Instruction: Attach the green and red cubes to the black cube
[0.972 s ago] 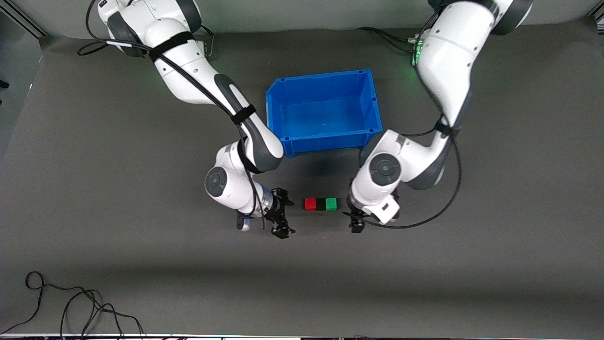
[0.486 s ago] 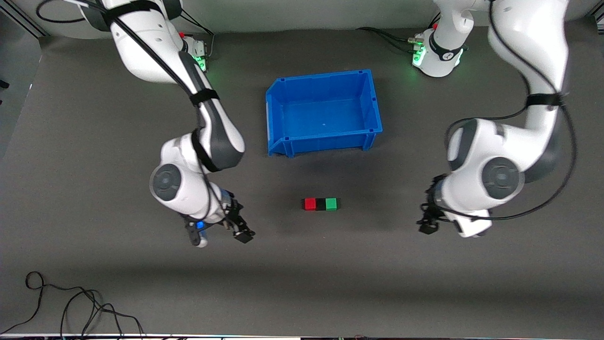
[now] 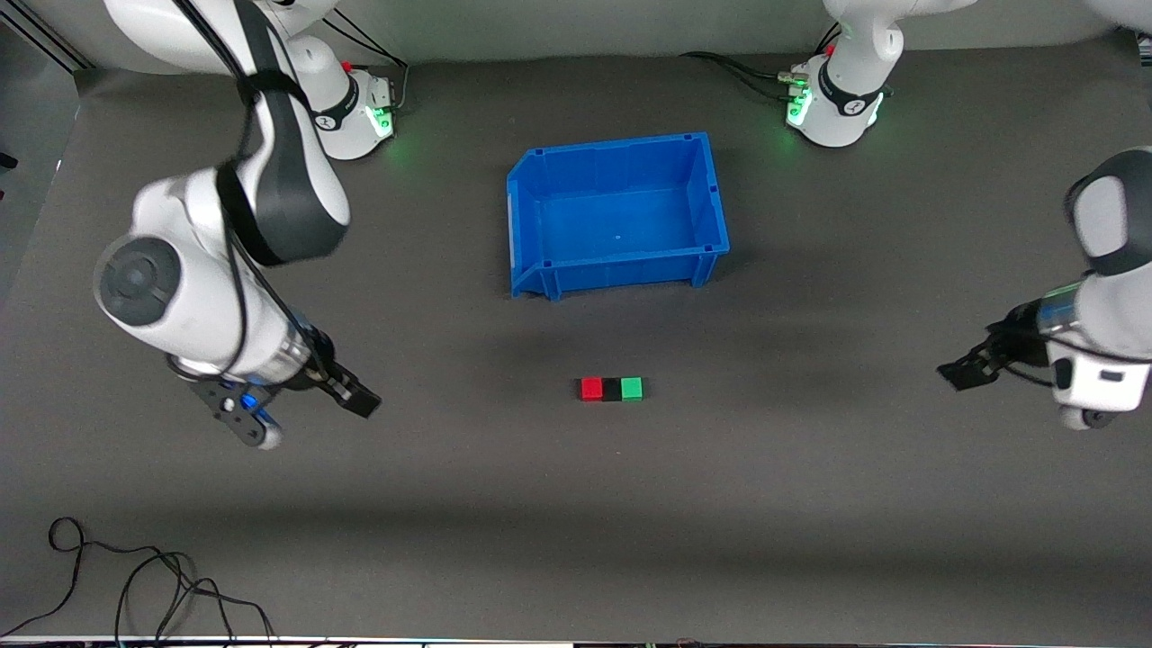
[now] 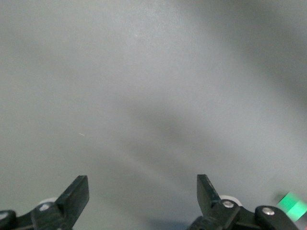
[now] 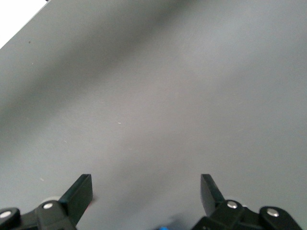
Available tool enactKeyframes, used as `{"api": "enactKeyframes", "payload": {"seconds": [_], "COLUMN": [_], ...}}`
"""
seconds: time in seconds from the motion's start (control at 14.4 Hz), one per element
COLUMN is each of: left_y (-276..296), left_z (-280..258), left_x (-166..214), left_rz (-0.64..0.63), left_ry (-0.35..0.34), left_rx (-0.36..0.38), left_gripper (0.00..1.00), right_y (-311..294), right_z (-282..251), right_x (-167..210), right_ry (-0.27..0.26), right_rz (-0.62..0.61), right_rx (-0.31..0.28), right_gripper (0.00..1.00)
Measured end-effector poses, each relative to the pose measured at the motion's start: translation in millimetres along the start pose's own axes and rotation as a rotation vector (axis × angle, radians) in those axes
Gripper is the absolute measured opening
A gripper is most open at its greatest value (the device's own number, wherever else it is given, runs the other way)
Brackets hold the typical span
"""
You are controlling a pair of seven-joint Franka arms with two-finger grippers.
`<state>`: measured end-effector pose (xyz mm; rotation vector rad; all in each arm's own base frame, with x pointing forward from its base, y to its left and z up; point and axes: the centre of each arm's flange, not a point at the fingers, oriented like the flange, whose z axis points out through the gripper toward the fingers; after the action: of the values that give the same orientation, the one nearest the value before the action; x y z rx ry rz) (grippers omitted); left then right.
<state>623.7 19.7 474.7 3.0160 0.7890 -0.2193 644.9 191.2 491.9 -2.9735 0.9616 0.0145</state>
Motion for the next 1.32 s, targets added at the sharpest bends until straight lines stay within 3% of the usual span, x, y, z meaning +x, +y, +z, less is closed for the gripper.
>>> {"api": "enactKeyframes", "payload": {"seconds": [0.28,0.42,0.62,0.9,1.32], "left_y": [-32,-25,-22,-25,0], "left_z": [-37,-54,-83,-104,-91], "left_x": [-8,-18,-28,-42,-57], "left_rz": [0.327,0.422,0.458,0.473,0.533], "left_ry": [0.020,0.050,0.124,0.162,0.147], "left_rx": [-0.005,-0.007,-0.018,-0.012,0.034], "left_gripper": [1.00,1.00,1.00,1.00,1.00], "right_y": [55,90,139,197,215], "right_z": [-55,-73,-99,-125,-125], "right_x": [12,23,37,56,57], "right_ry": [0.061,0.086,0.103,0.129,0.083], "right_rz": [-0.195,-0.294,-0.462,-0.617,-0.669], "right_rx": [-0.016,-0.031,-0.023,-0.006,-0.024], "right_gripper": [1.00,1.00,1.00,1.00,1.00]}}
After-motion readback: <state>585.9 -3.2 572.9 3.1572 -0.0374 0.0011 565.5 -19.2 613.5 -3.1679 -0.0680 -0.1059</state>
